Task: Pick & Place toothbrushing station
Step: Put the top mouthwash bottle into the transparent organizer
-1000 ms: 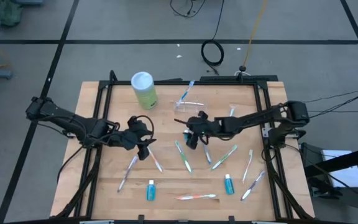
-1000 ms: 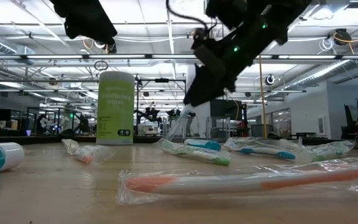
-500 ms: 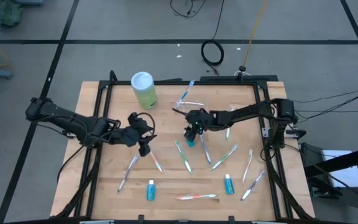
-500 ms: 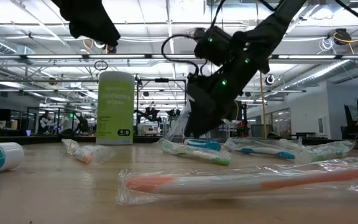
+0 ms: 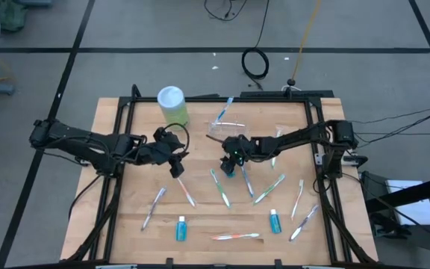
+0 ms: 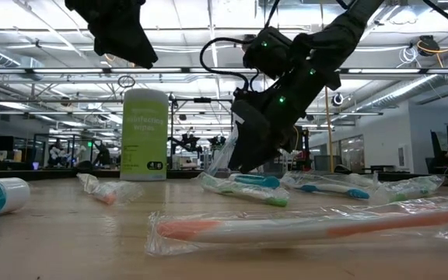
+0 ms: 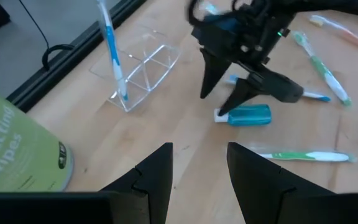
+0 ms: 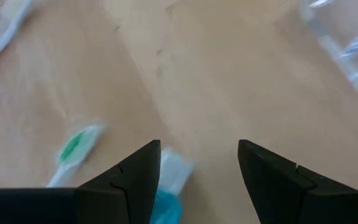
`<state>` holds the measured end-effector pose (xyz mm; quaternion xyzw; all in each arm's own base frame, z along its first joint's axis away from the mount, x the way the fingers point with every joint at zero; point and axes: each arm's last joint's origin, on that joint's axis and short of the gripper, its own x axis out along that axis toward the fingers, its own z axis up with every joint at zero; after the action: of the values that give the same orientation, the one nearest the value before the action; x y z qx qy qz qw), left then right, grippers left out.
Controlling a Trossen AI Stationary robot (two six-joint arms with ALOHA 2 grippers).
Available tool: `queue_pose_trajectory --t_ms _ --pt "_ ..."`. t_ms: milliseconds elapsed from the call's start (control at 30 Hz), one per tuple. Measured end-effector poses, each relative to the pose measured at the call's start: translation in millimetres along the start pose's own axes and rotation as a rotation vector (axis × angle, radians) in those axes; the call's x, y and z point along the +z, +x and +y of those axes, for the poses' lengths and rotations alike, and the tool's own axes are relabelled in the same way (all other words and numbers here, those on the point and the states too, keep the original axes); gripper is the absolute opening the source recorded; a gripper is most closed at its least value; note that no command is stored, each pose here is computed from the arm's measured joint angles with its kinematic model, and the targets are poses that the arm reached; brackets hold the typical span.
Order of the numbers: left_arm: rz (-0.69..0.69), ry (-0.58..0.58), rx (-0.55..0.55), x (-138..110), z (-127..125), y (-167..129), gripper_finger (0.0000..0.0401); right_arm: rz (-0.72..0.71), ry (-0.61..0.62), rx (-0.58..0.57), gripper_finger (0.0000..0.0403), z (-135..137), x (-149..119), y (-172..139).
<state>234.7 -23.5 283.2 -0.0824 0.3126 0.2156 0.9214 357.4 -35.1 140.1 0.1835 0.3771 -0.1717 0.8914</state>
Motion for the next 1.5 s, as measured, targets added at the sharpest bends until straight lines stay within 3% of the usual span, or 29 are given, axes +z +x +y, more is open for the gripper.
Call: queue_pose_trajectory --t_ms 200,367,667,1300,1500 --pt "0.003 -0.001 -0.009 0 -1 0 0.0159 0.008 0.034 -0.044 0.0210 3 -13 0" --pt "0.003 -0.002 -0.010 0 -1 0 0.0159 -0.044 0.050 -0.006 0.0210 4 -18 2" --pt "0.003 -0.004 -0.009 0 -1 0 0.0159 -0.008 0.073 -0.030 0.0202 -4 -34 3" --pt "0.011 -0.002 -0.025 -1 -1 0 0.0159 -0.032 0.074 -0.002 0.0055 -3 -33 4" --pt "0.012 -0.001 -0.025 -1 -1 0 0.0159 -0.034 0.009 0.002 0.0014 -1 -34 4"
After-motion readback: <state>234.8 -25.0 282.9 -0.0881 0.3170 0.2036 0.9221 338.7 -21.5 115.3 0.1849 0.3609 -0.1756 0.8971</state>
